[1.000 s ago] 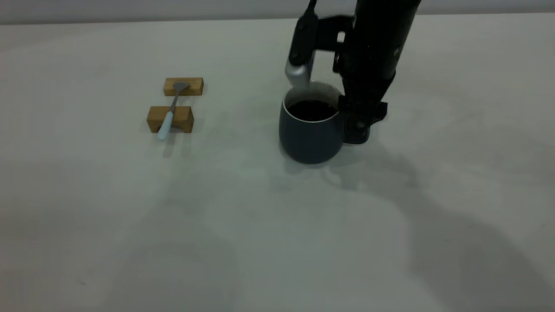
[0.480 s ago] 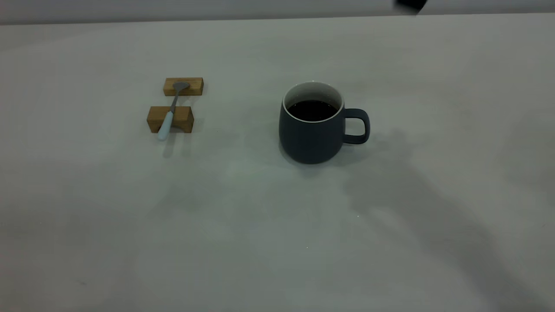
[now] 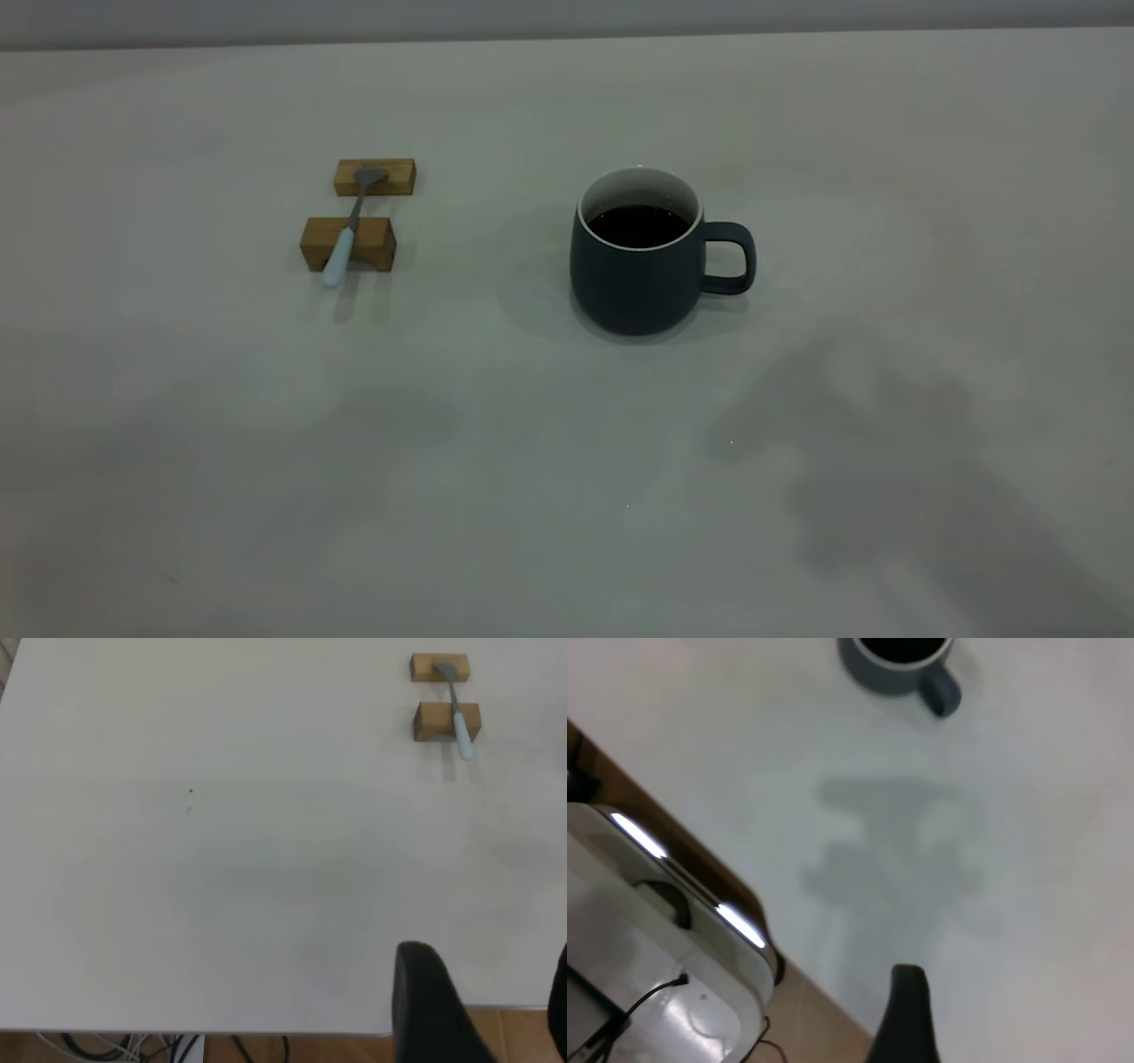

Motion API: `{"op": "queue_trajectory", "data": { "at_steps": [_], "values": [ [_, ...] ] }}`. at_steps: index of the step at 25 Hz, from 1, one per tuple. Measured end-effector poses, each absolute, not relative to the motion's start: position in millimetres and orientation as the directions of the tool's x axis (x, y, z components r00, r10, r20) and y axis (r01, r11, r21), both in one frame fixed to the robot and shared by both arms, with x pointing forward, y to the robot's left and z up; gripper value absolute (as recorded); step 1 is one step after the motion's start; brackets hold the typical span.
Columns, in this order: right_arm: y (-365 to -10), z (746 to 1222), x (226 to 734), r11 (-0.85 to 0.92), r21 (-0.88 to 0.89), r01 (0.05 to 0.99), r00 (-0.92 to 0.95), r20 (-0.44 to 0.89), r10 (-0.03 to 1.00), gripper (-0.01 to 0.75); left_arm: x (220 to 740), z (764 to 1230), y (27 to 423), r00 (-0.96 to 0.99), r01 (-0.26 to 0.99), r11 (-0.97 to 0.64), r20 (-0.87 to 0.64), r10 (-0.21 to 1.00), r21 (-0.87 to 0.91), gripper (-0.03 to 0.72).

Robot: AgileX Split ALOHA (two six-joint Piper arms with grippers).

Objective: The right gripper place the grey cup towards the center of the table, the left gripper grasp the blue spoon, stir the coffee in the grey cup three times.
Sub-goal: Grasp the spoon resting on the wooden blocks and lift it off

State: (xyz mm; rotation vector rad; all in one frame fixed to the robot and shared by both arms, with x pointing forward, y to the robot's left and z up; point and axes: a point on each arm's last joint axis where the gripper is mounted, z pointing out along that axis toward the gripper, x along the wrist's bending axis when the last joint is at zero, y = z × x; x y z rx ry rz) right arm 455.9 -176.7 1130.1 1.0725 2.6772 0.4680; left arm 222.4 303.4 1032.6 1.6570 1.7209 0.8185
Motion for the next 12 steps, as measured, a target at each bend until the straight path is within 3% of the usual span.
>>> {"op": "queue_trajectory", "data": {
  "at_steps": [12],
  "values": [
    [-244.3,1097.6,318.5,0.600,0.500,0.624,-0.683,-0.024,0.730,0.697,222.4,1032.6,303.4,-0.034,0.625,0.027,-0.008,0.999,0.780,0.405]
  ]
}}
